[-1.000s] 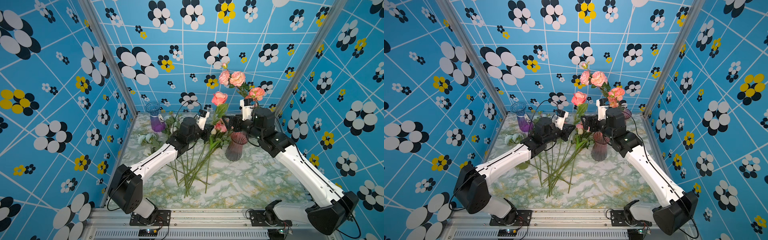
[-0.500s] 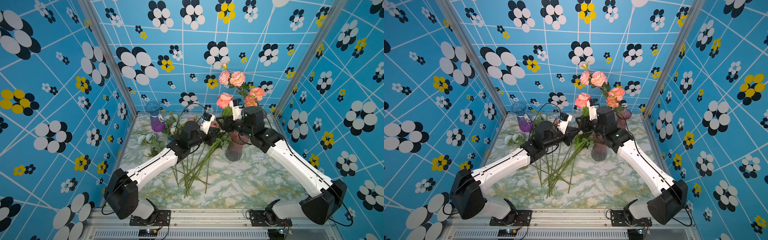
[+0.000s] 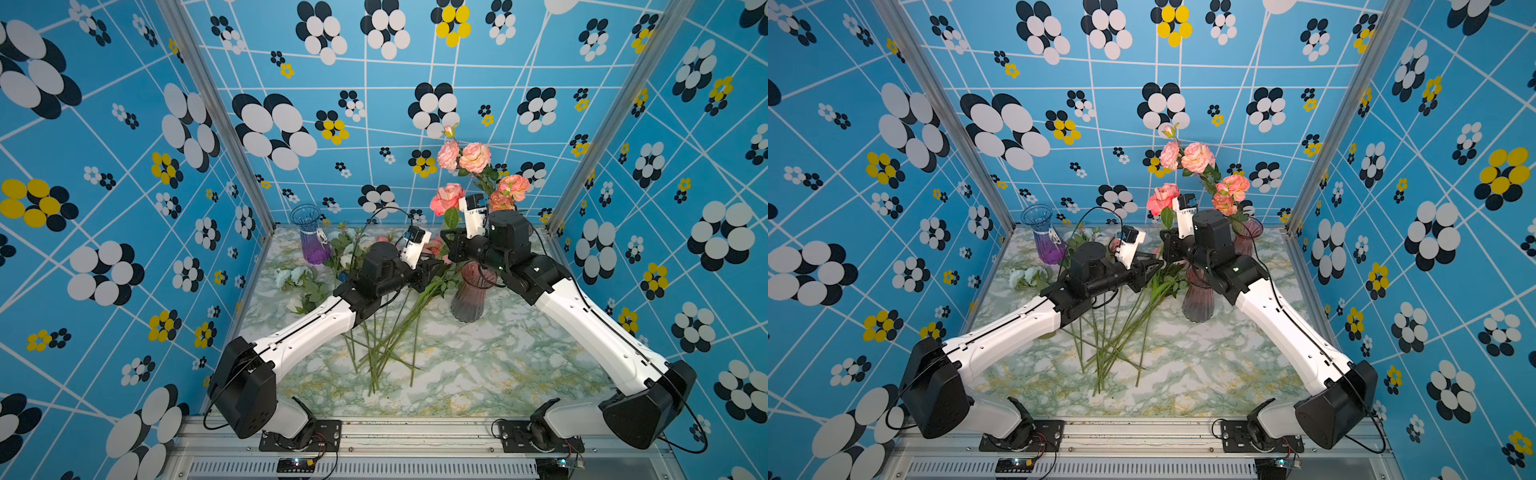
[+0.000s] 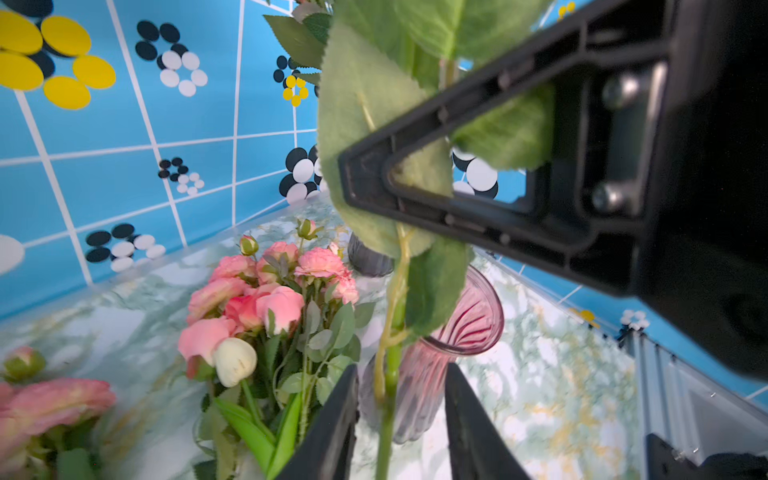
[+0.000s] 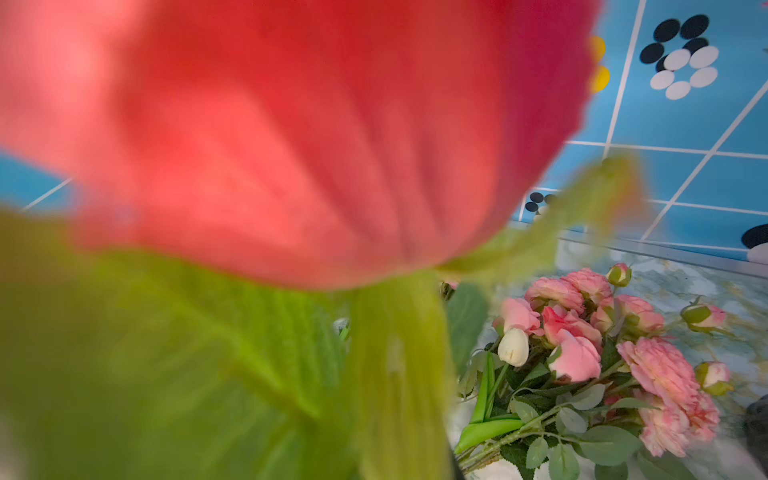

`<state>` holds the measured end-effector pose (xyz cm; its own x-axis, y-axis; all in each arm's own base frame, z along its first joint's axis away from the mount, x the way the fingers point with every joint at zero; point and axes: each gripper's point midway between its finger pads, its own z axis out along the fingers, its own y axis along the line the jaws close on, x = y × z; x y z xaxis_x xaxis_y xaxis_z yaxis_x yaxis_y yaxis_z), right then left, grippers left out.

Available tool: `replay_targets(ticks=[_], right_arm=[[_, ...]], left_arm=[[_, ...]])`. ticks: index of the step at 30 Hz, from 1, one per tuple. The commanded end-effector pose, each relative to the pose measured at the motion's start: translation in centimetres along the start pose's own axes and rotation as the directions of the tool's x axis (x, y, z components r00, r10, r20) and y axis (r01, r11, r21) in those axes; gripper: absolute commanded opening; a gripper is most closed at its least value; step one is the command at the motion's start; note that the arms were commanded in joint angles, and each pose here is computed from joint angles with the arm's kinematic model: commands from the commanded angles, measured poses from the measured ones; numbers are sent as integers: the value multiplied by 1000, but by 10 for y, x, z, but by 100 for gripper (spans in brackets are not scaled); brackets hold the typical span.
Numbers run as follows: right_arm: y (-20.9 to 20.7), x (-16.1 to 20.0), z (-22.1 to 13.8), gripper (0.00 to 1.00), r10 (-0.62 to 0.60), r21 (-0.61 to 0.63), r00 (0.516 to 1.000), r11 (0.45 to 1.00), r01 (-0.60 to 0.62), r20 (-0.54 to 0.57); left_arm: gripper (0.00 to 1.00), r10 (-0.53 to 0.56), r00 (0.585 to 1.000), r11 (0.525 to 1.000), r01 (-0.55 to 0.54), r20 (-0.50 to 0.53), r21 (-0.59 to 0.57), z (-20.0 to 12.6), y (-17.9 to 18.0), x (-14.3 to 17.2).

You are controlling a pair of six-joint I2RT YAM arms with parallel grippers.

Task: Place the pink flowers into the vase
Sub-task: Pick up the flower at the center of the board, then place the flower in the vase.

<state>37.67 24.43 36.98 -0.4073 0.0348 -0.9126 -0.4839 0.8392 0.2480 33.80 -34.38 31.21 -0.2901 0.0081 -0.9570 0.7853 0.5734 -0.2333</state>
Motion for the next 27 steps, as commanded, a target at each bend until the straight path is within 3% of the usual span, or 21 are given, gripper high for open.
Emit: replay_targets(ticks=[1, 5, 8, 13, 16, 19, 22, 27], right_arm=[[-3, -26, -18, 4, -97, 57, 994, 994, 94, 52], [5, -43, -26, 4, -248, 117, 967, 964, 239, 65], [20, -60, -35, 4, -354, 144, 931, 929, 340, 90], [49, -73, -36, 4, -566, 223, 817, 815, 535, 106], [66, -80, -33, 3, -704, 285, 707, 694, 662, 72], [85, -85, -26, 2, -826, 344, 563, 534, 773, 16], [101, -94, -22, 0, -895, 391, 446, 407, 826, -12], [118, -104, -16, 0, -939, 405, 342, 302, 863, -28]], left_arm=[[58, 19, 1000, 999, -18, 8, -35, -9, 8, -9], [87, 4, 1000, 997, -3, 12, -77, -19, 23, -13], [100, -4, 1000, 995, 6, 18, -102, -29, 32, -16], [100, -21, 999, 985, 27, 40, -169, -48, 52, -25], [100, -47, 996, 976, 61, 73, -209, -60, 65, -33], [99, -70, 992, 971, 91, 101, -222, -68, 72, -37], [100, -74, 992, 969, 96, 105, -227, -70, 75, -37], [100, -79, 992, 968, 100, 99, -229, -69, 77, -34]])
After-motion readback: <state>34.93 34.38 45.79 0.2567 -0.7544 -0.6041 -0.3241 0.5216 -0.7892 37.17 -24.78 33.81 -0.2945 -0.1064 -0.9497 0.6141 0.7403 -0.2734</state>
